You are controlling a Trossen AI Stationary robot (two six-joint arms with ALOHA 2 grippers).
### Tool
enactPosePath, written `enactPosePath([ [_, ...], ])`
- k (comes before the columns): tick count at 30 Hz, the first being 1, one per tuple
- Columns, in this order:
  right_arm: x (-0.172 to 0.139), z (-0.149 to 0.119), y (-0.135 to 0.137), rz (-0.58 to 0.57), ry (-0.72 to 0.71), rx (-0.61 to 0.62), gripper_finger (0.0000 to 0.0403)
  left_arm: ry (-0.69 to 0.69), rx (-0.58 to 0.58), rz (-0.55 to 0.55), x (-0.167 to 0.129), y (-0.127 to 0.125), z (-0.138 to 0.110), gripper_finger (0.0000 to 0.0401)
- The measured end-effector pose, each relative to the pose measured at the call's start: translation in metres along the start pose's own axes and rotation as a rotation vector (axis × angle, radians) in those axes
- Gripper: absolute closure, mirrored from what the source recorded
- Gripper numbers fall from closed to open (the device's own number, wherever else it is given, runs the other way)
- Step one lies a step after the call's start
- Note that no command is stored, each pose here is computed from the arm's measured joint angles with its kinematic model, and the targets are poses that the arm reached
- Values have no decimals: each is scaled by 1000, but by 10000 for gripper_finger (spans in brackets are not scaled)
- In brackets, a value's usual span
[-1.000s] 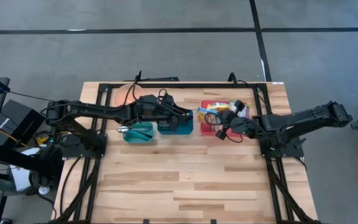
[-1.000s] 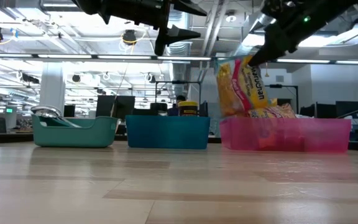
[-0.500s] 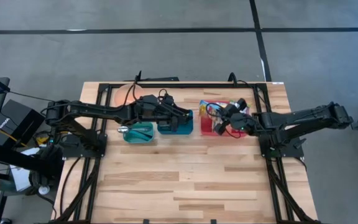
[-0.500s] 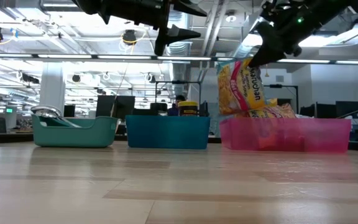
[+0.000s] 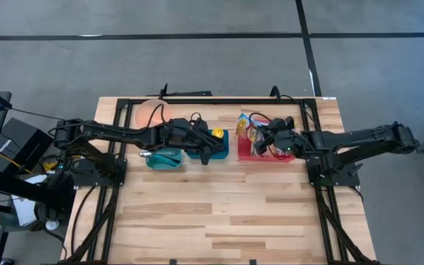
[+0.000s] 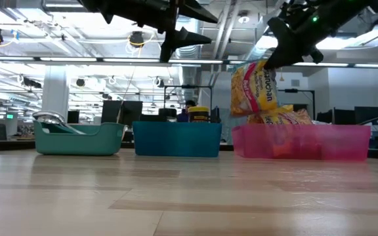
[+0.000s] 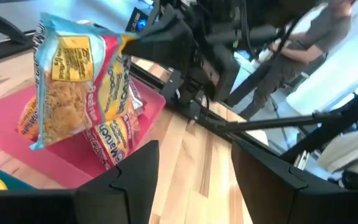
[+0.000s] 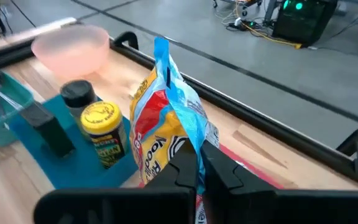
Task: Pick & Place Food Item
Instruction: Put the light blue noodle pack into the pink bin
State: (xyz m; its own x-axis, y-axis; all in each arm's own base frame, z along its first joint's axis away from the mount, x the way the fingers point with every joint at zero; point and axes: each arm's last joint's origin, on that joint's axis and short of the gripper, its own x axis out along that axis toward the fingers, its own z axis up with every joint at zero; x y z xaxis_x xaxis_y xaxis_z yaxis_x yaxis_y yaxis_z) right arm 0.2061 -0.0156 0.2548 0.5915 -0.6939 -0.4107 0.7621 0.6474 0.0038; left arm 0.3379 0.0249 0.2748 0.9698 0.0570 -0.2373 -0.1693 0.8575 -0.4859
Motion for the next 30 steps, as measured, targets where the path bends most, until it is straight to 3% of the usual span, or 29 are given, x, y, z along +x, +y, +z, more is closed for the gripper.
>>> enactPosePath([
  [11, -11, -5, 7, 54, 21, 251, 403, 26, 55, -10, 0, -6, -5, 218],
  [24, -9, -13, 3, -70, 13, 449, 403, 27, 58, -11, 0, -6, -6, 219],
  [30, -2, -20, 7, -110, 22, 477, 403, 48, 58, 0, 0, -5, -8, 219],
])
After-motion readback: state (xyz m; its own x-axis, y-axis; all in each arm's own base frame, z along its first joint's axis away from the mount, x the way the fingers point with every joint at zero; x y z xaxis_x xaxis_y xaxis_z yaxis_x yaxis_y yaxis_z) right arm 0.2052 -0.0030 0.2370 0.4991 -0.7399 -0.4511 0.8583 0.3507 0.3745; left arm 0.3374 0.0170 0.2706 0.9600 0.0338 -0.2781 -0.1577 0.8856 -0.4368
